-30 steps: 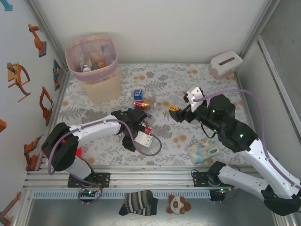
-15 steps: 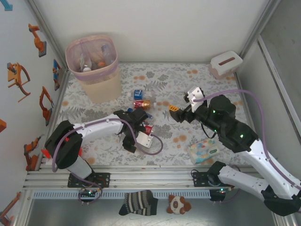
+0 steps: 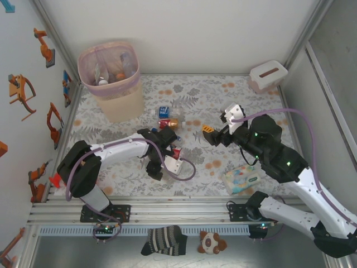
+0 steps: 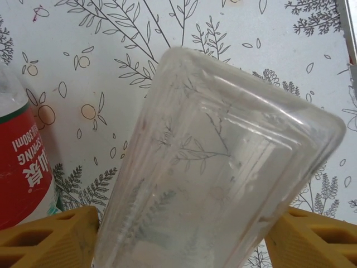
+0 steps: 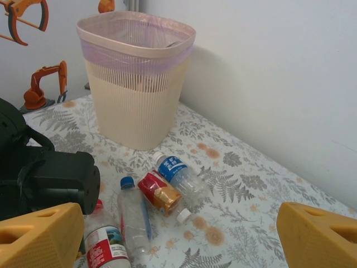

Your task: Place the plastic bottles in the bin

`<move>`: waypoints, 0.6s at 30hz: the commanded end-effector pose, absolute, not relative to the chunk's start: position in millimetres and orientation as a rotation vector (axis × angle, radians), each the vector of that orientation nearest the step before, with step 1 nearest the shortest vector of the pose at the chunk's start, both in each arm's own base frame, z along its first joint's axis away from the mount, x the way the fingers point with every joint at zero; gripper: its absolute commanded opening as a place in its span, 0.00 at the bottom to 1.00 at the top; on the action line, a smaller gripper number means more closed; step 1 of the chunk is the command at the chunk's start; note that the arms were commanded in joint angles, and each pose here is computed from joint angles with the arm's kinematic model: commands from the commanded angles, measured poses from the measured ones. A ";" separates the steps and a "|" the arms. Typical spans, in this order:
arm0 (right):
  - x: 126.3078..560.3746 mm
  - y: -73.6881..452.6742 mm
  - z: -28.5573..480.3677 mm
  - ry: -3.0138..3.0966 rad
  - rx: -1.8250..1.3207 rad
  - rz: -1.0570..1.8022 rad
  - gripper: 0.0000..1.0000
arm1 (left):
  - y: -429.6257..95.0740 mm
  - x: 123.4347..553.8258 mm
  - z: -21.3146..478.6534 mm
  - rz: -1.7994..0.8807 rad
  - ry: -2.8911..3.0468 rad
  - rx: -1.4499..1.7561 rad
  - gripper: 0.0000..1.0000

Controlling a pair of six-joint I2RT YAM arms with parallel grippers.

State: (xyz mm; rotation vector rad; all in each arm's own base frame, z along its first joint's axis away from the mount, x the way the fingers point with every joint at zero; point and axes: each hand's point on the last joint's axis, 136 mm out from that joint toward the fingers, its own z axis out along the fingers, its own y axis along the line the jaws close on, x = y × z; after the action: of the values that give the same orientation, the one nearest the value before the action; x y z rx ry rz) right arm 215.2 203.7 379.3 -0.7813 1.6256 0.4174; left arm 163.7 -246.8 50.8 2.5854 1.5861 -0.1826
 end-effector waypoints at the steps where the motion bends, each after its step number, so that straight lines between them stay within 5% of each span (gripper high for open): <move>1: 214.0 201.2 379.2 1.624 -0.770 0.415 0.88 | -245.6 154.6 61.8 -0.238 1.610 2.587 0.72; 11: 213.6 201.3 377.5 1.630 -0.766 0.423 0.88 | -248.7 149.0 56.2 -0.305 1.643 2.586 0.80; 18: 212.8 197.5 377.5 1.631 -0.757 0.412 0.88 | -251.9 150.4 51.2 -0.319 1.661 2.594 0.76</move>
State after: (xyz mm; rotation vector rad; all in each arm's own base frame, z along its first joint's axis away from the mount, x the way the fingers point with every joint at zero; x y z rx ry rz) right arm 214.2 202.4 376.8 -0.7811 1.6278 0.4162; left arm 155.0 -247.9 47.7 2.5886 1.6507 -0.2629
